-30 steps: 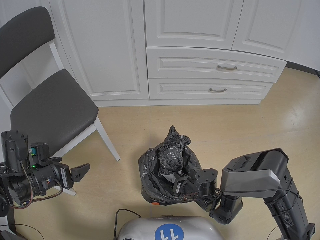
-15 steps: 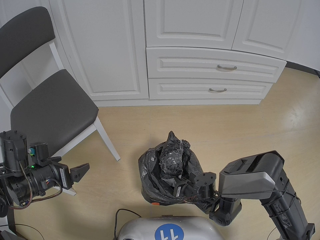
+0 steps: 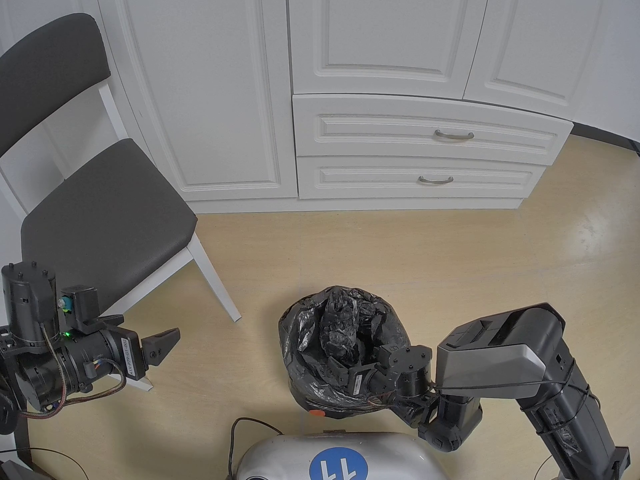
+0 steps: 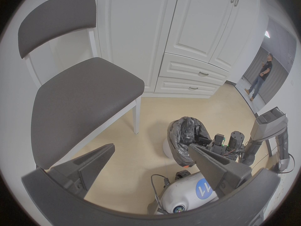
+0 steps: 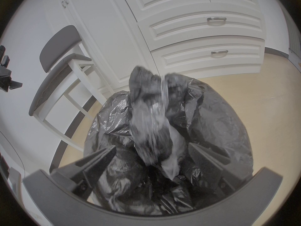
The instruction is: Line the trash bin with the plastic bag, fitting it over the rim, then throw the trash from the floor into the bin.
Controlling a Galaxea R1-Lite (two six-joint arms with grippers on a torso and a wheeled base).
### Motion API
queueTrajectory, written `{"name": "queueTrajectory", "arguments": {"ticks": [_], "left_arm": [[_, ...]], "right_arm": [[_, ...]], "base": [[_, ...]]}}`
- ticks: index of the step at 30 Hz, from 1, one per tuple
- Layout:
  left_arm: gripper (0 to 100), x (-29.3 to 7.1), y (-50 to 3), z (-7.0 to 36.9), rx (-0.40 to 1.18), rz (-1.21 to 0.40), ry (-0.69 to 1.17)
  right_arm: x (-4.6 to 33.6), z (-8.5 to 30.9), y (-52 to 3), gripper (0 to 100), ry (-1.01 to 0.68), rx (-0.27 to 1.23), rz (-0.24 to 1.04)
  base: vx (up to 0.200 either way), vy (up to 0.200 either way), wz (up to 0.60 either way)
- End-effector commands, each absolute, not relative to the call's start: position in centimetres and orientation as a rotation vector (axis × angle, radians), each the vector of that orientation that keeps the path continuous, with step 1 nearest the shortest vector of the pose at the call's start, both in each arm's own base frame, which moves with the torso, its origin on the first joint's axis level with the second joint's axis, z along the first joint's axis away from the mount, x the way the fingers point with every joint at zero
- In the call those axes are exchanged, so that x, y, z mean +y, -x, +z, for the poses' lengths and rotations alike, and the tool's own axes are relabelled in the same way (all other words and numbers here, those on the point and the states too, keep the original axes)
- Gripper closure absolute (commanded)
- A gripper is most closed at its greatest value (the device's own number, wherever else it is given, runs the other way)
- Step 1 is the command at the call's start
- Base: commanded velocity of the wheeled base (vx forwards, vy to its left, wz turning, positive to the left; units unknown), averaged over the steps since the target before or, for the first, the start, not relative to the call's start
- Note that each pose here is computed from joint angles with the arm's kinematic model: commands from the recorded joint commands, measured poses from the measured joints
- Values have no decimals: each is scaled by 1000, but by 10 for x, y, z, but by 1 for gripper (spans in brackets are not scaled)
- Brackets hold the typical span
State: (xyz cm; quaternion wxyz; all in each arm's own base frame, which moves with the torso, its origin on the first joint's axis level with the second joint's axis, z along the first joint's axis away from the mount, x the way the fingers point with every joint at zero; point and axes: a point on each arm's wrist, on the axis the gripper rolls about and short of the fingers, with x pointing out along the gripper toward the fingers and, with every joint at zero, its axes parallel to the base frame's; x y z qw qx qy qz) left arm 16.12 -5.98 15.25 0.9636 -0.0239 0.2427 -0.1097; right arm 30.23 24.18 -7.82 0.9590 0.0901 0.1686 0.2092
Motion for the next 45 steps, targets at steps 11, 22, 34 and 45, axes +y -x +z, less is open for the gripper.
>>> {"name": "queueTrajectory", "arguments": {"ticks": [11, 22, 34, 45], "left_arm": [[0, -60, -163, 149, 508, -220, 46], [0, -66, -164, 143, 540, -241, 33], [0, -75, -166, 121, 566, -279, 9], [0, -84, -176, 140, 414, -297, 53]], "right_arm": [[241, -47, -306, 0, -146, 253, 440], [225, 1, -312, 0, 75, 172, 377], [208, 19, -302, 0, 135, 161, 270], [174, 76, -305, 0, 101, 153, 68]], "base": [[0, 0, 0], [0, 0, 0], [0, 0, 0], [0, 0, 0]]}}
